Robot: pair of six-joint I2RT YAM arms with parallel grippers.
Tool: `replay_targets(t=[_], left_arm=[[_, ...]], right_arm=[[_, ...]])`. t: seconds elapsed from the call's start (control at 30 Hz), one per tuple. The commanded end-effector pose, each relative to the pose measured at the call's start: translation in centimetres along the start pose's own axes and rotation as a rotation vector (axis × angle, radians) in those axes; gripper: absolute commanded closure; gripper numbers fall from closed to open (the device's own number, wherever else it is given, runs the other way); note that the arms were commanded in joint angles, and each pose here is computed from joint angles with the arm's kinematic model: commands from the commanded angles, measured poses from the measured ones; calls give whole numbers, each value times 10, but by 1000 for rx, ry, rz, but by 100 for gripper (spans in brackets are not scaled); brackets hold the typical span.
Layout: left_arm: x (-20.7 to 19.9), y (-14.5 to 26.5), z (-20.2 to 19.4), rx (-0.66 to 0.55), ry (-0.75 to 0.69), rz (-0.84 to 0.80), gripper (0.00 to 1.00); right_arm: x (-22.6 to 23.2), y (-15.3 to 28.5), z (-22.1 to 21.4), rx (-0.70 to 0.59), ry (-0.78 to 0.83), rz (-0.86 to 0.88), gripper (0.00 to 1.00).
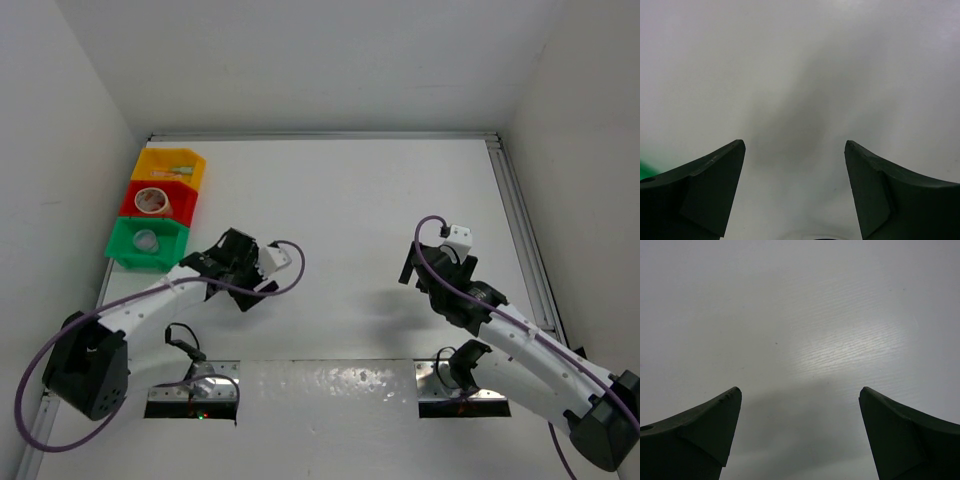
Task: Sort the stationery into containers
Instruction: Reset both arms
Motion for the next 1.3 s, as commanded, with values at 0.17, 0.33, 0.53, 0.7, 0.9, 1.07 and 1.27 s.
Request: replay_targets(t=[0.17,0.33,0.53,0.7,0.9,1.07,1.27], left_arm=[[-35,-4,-15,21,-214,-52,20],[-52,-8,-15,33,-263,-98,19],[-54,-7,-14,26,-255,-84,19],[-54,-7,-14,23,-249,-83,19],[-54,-9,-15,29,-249,-84,19],[-54,-9,-14,27,-248,-84,19],[-55,-9,-14,29,-247,-85,19]], right_arm=[[3,2,15,-42,-28,-2,1],[1,3,12,-31,-34,-7,1],[-1,2,7,-36,-44,-13,1],[-1,2,7,-37,-37,-14,1],[-1,1,5,-32,-31,-20,1],[-2,1,5,-33,-31,-25,1],[-2,1,6,-35,-33,-30,1]])
Point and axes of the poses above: each gripper's point midway between its finger pads, its own y axis back along the fingers, its own x axis along the line the jaws close on, z = x × y, the point moved 9 cm from there along y, back along the fingers, and after that the axes turned 15 degrees about y, right-handed, at the moved point
